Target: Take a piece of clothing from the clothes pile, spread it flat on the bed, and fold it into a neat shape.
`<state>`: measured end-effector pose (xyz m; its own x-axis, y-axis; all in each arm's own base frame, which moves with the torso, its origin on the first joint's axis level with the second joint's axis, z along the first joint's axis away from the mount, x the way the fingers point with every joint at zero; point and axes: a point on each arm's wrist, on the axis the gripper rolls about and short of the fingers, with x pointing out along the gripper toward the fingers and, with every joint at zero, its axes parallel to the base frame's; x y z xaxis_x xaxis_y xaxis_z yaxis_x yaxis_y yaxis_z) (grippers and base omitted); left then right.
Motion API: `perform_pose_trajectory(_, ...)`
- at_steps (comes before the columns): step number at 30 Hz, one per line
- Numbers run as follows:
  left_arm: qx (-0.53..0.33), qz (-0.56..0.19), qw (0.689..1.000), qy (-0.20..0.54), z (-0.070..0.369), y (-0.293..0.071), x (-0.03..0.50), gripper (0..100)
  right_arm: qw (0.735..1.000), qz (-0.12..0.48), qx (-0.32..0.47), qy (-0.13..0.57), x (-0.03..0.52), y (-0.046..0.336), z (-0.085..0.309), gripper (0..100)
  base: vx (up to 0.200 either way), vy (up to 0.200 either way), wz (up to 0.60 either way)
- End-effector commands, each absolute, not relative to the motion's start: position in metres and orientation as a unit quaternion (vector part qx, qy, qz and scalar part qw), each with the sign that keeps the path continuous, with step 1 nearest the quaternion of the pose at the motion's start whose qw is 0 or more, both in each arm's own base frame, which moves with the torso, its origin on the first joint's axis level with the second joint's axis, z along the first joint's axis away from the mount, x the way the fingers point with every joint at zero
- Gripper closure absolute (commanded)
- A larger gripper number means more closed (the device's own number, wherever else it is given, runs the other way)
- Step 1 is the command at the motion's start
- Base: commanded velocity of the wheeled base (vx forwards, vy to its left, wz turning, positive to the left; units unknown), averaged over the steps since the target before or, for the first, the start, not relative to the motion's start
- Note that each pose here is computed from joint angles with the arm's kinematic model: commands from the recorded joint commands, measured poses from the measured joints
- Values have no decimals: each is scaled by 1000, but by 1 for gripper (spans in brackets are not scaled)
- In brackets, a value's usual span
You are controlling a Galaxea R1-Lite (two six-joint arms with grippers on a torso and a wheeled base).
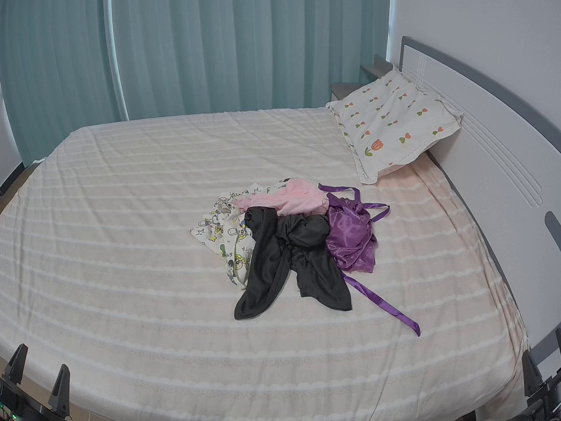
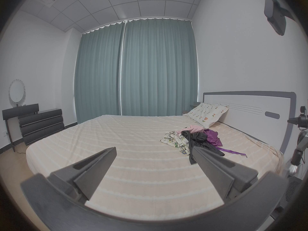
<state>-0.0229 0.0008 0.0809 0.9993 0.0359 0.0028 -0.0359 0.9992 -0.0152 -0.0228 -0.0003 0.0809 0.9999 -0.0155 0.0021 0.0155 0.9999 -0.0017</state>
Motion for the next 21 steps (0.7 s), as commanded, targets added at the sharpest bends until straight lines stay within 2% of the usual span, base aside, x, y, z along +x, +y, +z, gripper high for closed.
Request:
perform_pose_trajectory(1, -8, 18, 1000, 1, 76, 1, -22, 0, 1000, -8, -2, -1, -23, 0, 76, 0, 0, 0, 0)
perform_pose_trajectory(2, -8, 18, 1000, 1, 76, 1, -22, 0, 998, 9, 17, -61, -33, -1, 121, 0, 0, 0, 0)
perform_pose_trajectory(3, -8, 18, 1000, 1, 76, 1, -22, 0, 997, 21, 34, -59, -35, -1, 140, 0, 0, 0, 0)
perform_pose_trajectory(7, -8, 18, 1000, 1, 76, 1, -22, 0, 998, 24, 35, -50, -33, -1, 141, 0, 0, 0, 0)
perform_pose_trajectory(8, -8, 18, 1000, 1, 76, 1, -22, 0, 999, 28, 38, -7, -26, -1, 140, 0, 0, 0, 0)
perform_pose_trajectory(10, -8, 18, 1000, 1, 76, 1, -22, 0, 998, 37, 41, 28, -18, -1, 136, 0, 0, 0, 0)
perform_pose_trajectory(12, -8, 18, 1000, 1, 76, 1, -22, 0, 992, 69, 51, 90, -2, 1, 130, 0, 0, 0, 0)
perform_pose_trajectory(16, -8, 18, 1000, 1, 76, 1, -22, 0, 984, 100, 67, 135, 17, 4, 135, 0, 0, 0, 0)
perform_pose_trajectory(17, -8, 18, 1000, 1, 76, 1, -22, 0, 977, 114, 79, 164, 36, 8, 140, 0, 0, 0, 0)
perform_pose_trajectory(19, -8, 18, 1000, 1, 76, 1, -22, 0, 974, 116, 89, 174, 46, 10, 142, 0, 0, 0, 0)
perform_pose_trajectory(21, -8, 18, 1000, 1, 76, 1, -22, 0, 963, 126, 115, 208, 77, 16, 144, 0, 0, 0, 0)
